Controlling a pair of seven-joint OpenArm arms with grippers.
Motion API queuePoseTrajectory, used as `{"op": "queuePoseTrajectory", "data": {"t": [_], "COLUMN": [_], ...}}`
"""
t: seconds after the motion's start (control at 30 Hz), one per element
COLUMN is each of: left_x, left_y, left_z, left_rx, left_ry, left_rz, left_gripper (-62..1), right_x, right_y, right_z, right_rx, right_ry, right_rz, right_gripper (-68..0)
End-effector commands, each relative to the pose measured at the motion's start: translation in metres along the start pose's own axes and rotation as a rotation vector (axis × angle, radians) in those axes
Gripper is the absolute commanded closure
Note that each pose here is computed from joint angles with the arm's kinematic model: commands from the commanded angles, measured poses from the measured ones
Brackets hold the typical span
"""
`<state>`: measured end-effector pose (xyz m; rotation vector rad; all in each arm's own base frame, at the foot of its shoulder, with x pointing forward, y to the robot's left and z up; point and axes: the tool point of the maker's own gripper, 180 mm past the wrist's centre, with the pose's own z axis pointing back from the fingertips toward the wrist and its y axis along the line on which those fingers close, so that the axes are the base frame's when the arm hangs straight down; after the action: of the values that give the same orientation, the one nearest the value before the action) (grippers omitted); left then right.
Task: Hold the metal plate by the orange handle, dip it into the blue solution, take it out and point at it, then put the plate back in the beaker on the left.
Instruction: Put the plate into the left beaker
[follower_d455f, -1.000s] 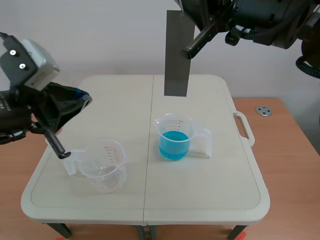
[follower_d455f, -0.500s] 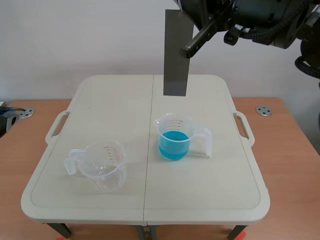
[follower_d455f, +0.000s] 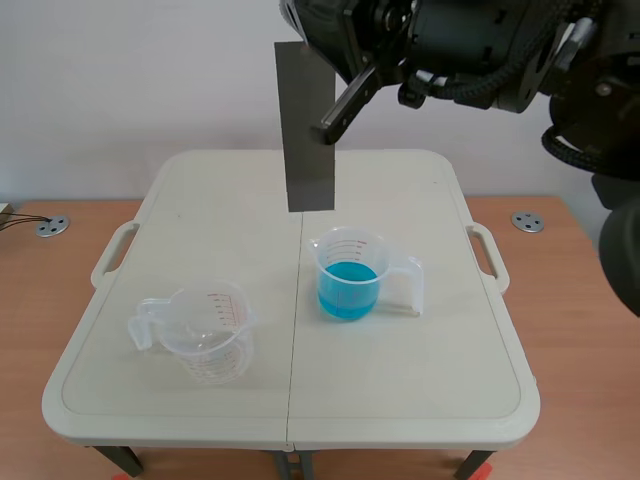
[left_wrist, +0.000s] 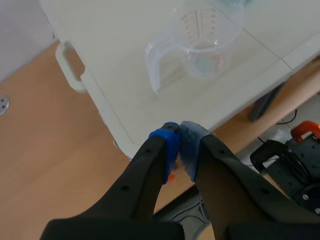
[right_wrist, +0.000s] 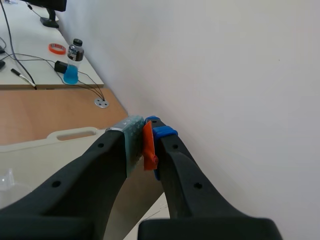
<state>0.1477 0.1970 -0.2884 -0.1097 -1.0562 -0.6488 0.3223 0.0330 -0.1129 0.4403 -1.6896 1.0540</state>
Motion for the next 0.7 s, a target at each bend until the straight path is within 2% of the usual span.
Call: {"op": "queuePoseTrajectory", "data": {"t": [0.0, 0.3, 0.4, 0.67], "left_x": [0.002, -0.027, -0.031, -0.031], "left_y": [-0.002, -0.027, -0.028, -0.028], "left_z": [0.004, 0.026, 0.028, 0.028], "left_rx": [-0.001, -0.064, -0.065, -0.063], "left_ry": [-0.005, 0.113, 0.131, 0.135], "left_rz": [0.001, 0.042, 0.043, 0.040], "left_gripper": [-1.5, -1.5, -1.5, -1.5], "right_x": [0.017, 0.024, 0.028, 0.039], "right_y": [0.002, 0.032, 0.042, 0.058], "right_z": [-0.002, -0.013, -0.017, -0.027], "right_rx": [0.013, 0.099, 0.129, 0.151], "right_ry": [-0.052, -0.080, -0.092, -0.130], "right_rz": [0.020, 0.007, 0.002, -0.023], "right_gripper": [-1.3, -1.3, -1.3, -1.3]}}
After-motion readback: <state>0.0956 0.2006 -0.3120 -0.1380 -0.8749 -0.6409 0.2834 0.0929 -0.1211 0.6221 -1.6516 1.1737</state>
